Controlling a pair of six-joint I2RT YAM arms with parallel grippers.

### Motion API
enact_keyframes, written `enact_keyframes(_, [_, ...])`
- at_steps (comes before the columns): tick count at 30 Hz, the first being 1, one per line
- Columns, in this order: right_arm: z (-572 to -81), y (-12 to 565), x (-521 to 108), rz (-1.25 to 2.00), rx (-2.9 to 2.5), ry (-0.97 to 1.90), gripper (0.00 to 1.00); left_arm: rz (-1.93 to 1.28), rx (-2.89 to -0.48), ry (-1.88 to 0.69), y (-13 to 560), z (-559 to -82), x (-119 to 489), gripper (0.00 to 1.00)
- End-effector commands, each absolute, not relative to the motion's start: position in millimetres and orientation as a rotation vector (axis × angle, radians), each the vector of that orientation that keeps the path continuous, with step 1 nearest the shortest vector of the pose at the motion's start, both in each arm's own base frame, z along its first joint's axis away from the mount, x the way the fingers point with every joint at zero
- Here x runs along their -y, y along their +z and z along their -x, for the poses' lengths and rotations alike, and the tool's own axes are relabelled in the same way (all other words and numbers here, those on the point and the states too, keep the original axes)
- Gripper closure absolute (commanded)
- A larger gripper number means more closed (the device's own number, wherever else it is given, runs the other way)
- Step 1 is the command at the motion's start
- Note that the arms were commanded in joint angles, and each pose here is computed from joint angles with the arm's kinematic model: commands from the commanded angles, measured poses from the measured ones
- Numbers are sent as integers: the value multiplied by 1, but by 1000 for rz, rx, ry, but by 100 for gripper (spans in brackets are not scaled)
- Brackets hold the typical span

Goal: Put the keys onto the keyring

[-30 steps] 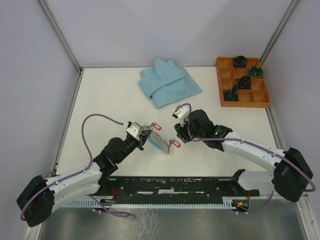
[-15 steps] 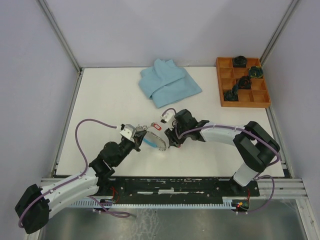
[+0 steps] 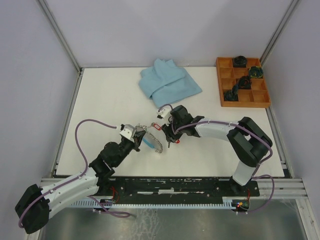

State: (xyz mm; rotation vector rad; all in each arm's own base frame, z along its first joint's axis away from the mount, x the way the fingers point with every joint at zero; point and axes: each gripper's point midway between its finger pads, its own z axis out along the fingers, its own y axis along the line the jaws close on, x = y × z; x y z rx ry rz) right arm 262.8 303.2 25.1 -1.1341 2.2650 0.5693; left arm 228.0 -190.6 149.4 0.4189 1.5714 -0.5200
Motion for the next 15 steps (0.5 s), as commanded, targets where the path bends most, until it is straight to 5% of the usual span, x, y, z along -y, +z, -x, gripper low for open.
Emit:
enact_keyframes(1, [-278, 41, -316, 1109, -2221, 576, 52, -342, -1494, -552, 176, -233, 190, 97])
enact_keyframes(15, [-250, 30, -308, 1301, -2307, 657, 53, -357, -1496, -557, 175, -232, 192, 97])
